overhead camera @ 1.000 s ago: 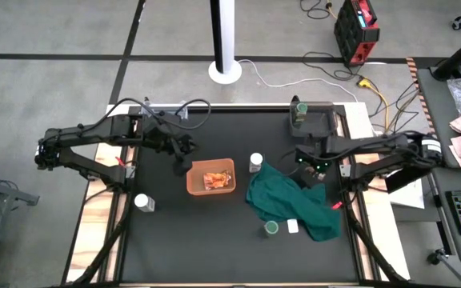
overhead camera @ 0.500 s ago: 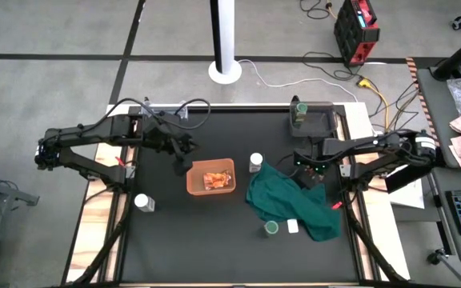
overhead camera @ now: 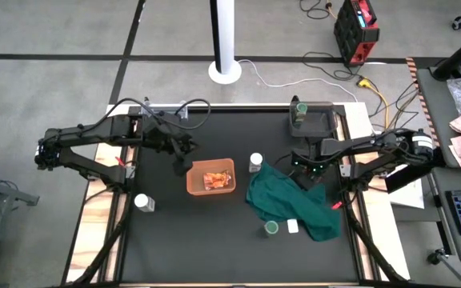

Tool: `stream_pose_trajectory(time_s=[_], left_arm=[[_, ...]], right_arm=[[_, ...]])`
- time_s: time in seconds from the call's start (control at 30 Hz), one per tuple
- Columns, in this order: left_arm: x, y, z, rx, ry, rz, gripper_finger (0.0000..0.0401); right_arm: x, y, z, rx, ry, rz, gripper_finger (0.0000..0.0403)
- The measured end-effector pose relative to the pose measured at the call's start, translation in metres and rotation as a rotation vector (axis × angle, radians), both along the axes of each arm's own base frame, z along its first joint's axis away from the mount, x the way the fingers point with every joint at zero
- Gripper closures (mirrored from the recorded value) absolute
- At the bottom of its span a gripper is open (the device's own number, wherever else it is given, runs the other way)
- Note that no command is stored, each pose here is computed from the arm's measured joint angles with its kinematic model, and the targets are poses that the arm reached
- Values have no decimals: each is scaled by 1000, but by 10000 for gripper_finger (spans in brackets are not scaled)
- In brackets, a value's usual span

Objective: Sort spices by type
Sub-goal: Put the orange seasoning pack into the orange bin

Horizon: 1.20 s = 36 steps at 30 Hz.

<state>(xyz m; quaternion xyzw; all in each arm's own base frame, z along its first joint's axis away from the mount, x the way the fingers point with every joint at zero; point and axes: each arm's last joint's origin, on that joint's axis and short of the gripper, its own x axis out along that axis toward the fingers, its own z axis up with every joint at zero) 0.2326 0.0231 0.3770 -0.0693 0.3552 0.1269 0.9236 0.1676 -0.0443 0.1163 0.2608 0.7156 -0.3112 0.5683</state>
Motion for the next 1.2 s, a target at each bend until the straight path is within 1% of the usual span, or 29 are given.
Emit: stream_pose_trajectory(time_s=[0.1,0.23,0.4,0.5,0.6,0.67,0.77,0.87,1.0,1.13,1.2], left_arm=[[1,0,1,10,-11,3,401],[1,0,1,15,-11,8,401],[1,0,1,17,-12,5,401],[2,1,2,29,-29,-8,401],[5,-1,6,6,-75,-66,401],[7,-2,9,-4,-115,-99,401],[9,-2,13,-2,-161,-105,401],[11,-2,15,12,-187,-112,394],[13,-1,18,31,-222,-116,369],[13,1,20,38,-242,-102,339],[14,2,22,42,-263,-101,325]], right_arm=[[-1,0,1,-16,1,0,382],[-2,0,7,-43,-35,-39,392],[-7,0,27,-80,-75,-104,394],[-6,0,49,-96,-148,-147,394],[-2,-1,72,-106,-233,-179,394],[2,-1,91,-119,-325,-203,394],[8,-3,121,-132,-453,-215,394],[16,-4,155,-138,-592,-200,394],[28,-7,197,-163,-747,-150,394],[40,-11,227,-192,-828,-96,394],[48,-12,239,-187,-889,-72,394]])
